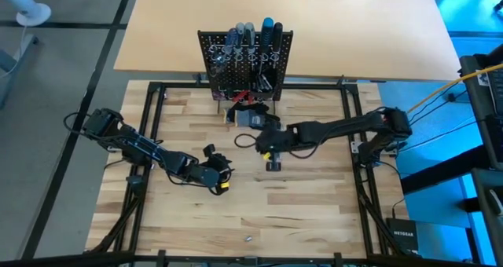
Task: Hang tools onto peg board
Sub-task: Put the socket into the pegboard bin
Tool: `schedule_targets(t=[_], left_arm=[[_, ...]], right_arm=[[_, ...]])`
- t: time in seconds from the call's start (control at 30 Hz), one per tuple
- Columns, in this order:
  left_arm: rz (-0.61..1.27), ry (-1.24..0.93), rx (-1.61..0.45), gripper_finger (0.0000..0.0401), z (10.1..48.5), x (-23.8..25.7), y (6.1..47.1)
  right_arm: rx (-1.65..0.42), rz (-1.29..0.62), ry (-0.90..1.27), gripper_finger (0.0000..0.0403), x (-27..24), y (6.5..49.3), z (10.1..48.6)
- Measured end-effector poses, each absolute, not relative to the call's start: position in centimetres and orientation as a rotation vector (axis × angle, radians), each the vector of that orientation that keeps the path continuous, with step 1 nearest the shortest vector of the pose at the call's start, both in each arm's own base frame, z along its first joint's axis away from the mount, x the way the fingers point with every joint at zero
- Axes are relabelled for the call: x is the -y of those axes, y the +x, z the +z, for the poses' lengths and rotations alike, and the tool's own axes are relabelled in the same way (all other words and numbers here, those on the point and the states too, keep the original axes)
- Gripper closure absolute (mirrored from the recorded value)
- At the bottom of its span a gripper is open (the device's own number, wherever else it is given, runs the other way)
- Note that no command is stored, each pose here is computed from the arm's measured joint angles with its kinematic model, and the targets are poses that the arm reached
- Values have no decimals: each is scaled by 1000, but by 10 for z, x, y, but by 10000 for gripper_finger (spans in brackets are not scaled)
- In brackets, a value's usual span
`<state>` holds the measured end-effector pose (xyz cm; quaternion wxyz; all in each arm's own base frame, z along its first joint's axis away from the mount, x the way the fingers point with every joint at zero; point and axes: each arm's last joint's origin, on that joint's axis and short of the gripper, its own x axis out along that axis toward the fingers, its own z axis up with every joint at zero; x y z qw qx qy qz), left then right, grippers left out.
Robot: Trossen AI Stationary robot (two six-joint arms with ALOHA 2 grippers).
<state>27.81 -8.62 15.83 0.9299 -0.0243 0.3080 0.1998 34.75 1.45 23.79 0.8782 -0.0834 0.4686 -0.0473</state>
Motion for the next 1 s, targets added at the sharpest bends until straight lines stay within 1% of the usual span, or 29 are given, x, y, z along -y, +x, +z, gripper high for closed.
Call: schedule_targets(t=[0.27, 0.53, 0.67, 0.77, 0.9, 1.0], left_arm=[[409, -49, -631, 268, 158, 86, 278], [409, -49, -632, 268, 158, 86, 278], [409, -49, -631, 268, 158, 86, 278], [409, -49, -631, 268, 158, 86, 278], [409, -49, -631, 268, 158, 86, 278], [409, -48, -632, 268, 158, 86, 278]], right_arm=[[-811, -228, -358, 339, -5, 353, 313], [-672, -425, -391, 339, 28, 347, 372], [-673, -552, -388, 338, 51, 343, 383], [-692, -618, -379, 338, 66, 339, 383], [-709, -654, -318, 337, 82, 336, 380], [-726, -647, -298, 325, 87, 336, 377]])
